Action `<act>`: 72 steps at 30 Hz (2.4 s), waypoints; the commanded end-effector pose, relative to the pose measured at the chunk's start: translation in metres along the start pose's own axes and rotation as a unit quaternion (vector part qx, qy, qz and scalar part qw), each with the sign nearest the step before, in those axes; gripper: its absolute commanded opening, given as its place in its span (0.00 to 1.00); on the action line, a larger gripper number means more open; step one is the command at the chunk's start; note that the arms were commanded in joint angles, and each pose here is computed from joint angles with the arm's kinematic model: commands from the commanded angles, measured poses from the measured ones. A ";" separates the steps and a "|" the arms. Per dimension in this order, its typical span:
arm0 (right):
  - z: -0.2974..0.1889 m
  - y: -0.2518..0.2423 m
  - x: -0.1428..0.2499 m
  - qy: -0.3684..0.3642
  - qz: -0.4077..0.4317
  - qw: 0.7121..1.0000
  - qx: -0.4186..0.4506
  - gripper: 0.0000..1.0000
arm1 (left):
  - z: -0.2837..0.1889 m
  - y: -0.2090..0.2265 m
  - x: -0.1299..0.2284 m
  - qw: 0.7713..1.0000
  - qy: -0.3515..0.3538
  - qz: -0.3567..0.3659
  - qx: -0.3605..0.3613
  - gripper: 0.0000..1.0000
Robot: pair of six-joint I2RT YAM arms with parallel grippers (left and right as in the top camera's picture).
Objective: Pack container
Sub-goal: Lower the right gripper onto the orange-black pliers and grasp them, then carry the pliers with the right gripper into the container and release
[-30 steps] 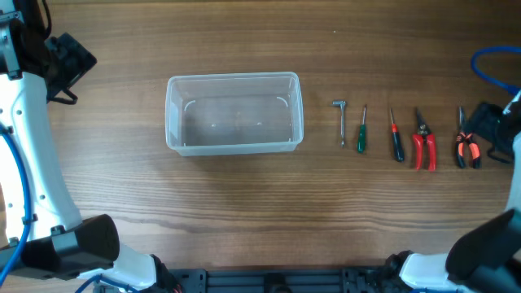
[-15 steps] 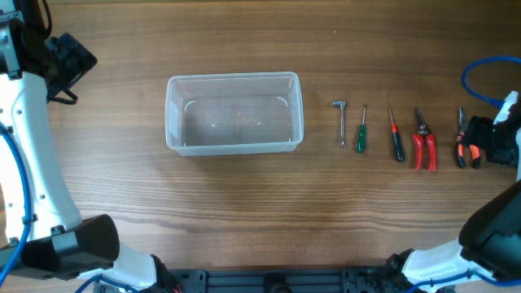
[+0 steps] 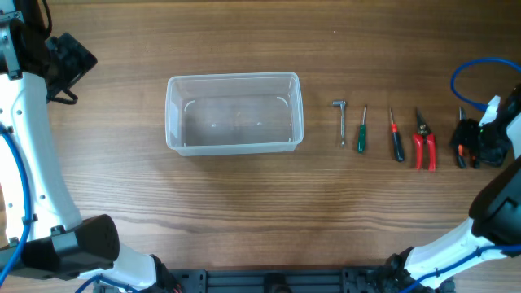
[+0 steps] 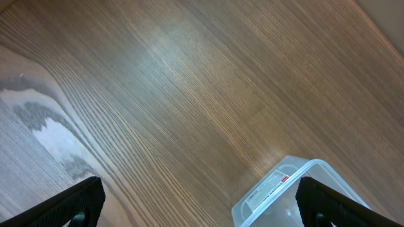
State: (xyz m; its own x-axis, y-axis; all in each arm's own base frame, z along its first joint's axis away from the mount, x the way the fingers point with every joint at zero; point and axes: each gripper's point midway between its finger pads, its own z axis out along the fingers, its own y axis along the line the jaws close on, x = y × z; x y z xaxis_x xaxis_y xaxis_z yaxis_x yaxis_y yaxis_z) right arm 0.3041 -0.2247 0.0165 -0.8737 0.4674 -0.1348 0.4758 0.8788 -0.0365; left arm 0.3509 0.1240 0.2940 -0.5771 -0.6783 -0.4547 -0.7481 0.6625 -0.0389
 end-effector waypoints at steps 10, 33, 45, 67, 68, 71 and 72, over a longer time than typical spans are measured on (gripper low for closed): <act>0.021 0.004 -0.008 0.002 0.014 1.000 -0.012 0.60 | 0.002 0.000 0.001 1.000 0.005 0.001 0.003 1.00; 0.018 0.006 0.005 0.028 0.094 0.995 -0.013 0.04 | 0.002 0.000 0.001 1.000 0.005 0.001 0.003 1.00; -0.164 0.068 -0.058 -0.184 0.063 0.967 -0.165 0.04 | 0.002 0.000 0.001 1.000 0.005 0.001 0.003 1.00; -0.287 0.424 0.134 -0.201 -0.282 0.873 -0.344 0.04 | 0.002 0.000 0.001 1.000 0.005 0.001 0.003 1.00; -0.275 0.435 0.141 -0.187 -0.288 0.875 -0.341 0.04 | 0.002 0.000 0.001 1.000 0.005 0.001 0.003 1.00; -0.243 0.462 0.158 -0.155 -0.307 0.879 -0.331 0.04 | 0.002 0.000 0.001 1.000 0.005 0.001 0.003 1.00; -0.231 0.469 0.162 -0.144 -0.308 0.882 -0.327 0.04 | 0.002 0.000 0.001 1.000 0.005 0.001 0.003 1.00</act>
State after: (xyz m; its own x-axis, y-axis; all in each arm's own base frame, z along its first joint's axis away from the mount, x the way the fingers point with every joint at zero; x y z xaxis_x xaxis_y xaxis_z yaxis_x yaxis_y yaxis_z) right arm 0.3580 0.2670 0.2345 -0.8059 -0.0924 -0.5848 -0.3658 0.8543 0.3692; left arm 0.3511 0.1235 0.2938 -0.5777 -0.6789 -0.4532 -0.7472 0.6633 -0.0412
